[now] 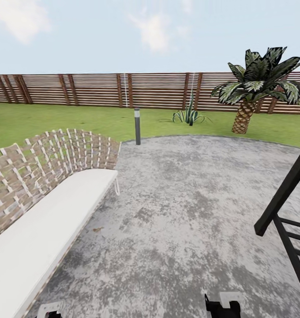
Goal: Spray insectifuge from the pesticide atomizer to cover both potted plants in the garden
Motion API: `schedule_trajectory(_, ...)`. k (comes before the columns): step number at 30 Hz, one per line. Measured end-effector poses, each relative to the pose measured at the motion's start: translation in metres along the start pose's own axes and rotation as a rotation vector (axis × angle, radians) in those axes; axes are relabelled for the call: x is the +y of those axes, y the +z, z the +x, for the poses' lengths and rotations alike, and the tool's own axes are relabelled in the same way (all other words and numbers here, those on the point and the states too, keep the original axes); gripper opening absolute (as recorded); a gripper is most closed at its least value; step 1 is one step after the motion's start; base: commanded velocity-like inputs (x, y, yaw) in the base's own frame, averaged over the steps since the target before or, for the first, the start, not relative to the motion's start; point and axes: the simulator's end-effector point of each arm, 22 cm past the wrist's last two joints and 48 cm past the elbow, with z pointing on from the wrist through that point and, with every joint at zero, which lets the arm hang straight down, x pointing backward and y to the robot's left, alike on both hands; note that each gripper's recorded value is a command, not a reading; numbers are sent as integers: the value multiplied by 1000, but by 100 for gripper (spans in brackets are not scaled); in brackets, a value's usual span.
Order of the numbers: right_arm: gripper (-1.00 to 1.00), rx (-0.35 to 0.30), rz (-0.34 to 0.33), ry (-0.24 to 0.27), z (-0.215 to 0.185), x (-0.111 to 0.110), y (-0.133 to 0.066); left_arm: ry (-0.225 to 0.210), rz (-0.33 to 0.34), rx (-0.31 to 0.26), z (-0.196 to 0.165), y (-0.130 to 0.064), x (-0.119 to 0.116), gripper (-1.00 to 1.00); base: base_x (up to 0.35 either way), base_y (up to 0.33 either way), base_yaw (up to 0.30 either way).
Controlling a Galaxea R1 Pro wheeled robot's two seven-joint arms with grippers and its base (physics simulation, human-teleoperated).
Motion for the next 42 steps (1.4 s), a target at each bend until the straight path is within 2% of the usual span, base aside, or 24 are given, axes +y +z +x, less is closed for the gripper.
schedule_trajectory(9,100,0,-3,0,0,1,0,4,2,0,0,0,-1,-100,338,0,-30)
schedule_trajectory(37,100,0,0,1,0,1,0,-2,-7,-1,-1,0,1,-100,338,0,-260)
schedule_trajectory(42,100,0,0,1,0,0,0,-2,-7,-1,-1,0,2,-100,338,0,-83)
